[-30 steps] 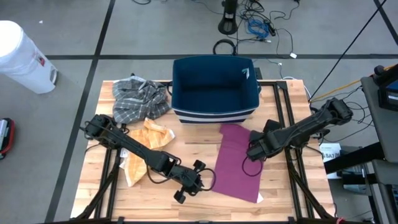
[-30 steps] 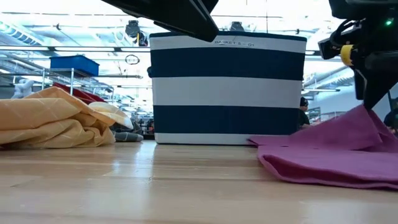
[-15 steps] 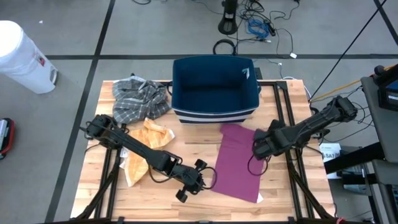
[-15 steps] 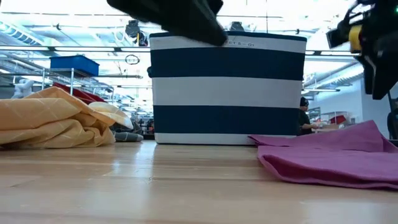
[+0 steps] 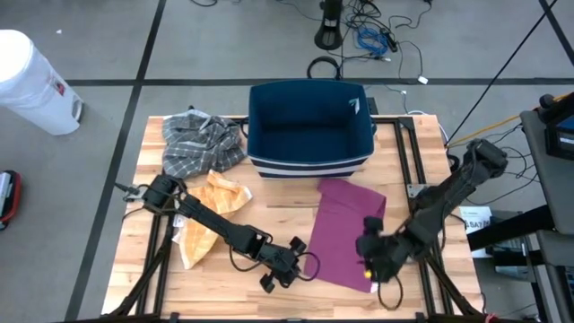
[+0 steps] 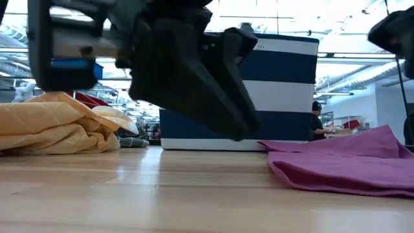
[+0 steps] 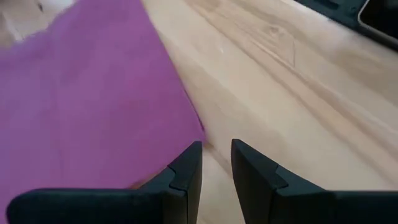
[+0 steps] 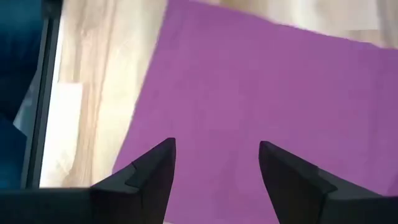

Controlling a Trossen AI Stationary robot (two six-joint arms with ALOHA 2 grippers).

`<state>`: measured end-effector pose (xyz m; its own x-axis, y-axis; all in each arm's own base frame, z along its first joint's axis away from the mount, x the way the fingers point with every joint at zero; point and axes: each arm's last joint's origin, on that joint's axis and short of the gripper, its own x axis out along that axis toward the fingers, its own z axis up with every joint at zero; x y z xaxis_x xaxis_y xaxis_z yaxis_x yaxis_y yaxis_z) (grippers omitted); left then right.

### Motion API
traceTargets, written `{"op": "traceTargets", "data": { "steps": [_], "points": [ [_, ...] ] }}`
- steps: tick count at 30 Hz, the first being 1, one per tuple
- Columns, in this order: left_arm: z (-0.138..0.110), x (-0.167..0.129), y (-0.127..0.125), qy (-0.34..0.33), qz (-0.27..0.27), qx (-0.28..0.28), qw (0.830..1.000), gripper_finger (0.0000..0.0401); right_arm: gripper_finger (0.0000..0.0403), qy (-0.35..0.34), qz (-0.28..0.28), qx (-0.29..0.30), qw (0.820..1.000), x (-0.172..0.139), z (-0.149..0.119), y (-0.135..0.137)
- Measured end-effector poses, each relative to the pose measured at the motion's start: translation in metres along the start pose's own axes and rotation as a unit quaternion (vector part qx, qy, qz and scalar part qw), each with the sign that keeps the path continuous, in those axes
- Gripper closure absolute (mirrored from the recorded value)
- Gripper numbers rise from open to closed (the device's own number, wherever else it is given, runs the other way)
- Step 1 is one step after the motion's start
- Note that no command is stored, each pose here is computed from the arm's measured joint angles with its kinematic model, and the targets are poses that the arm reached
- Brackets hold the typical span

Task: Fold towel
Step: Fold the purple towel

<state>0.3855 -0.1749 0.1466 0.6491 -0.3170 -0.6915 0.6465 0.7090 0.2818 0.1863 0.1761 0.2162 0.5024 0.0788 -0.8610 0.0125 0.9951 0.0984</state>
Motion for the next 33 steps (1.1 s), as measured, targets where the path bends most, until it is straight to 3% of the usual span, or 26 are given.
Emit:
{"op": "traceTargets", "data": {
  "steps": [4,7,14,19,33],
  "points": [
    [-0.006,0.010,-0.001,0.008,0.011,0.062,0.998,0.0309,0.0186,0.014,0.001,-0.018,1.000,0.022,-0.013,0.021],
    [-0.009,0.015,0.000,0.021,0.045,0.079,0.996,0.0309,0.0186,0.012,0.011,-0.020,1.000,0.035,-0.019,0.033],
    [-0.007,0.015,0.005,0.010,0.061,0.108,0.992,0.0309,0.0186,0.009,0.031,-0.011,0.999,0.048,-0.033,0.053],
    [-0.015,0.019,0.006,0.017,0.035,0.114,0.993,0.0309,0.0186,0.014,0.027,-0.002,1.000,0.051,-0.042,0.059],
    [-0.018,0.029,0.002,0.010,0.029,0.153,0.988,0.0309,0.0186,-0.009,0.004,0.012,1.000,0.050,-0.044,0.059]
  ]
}}
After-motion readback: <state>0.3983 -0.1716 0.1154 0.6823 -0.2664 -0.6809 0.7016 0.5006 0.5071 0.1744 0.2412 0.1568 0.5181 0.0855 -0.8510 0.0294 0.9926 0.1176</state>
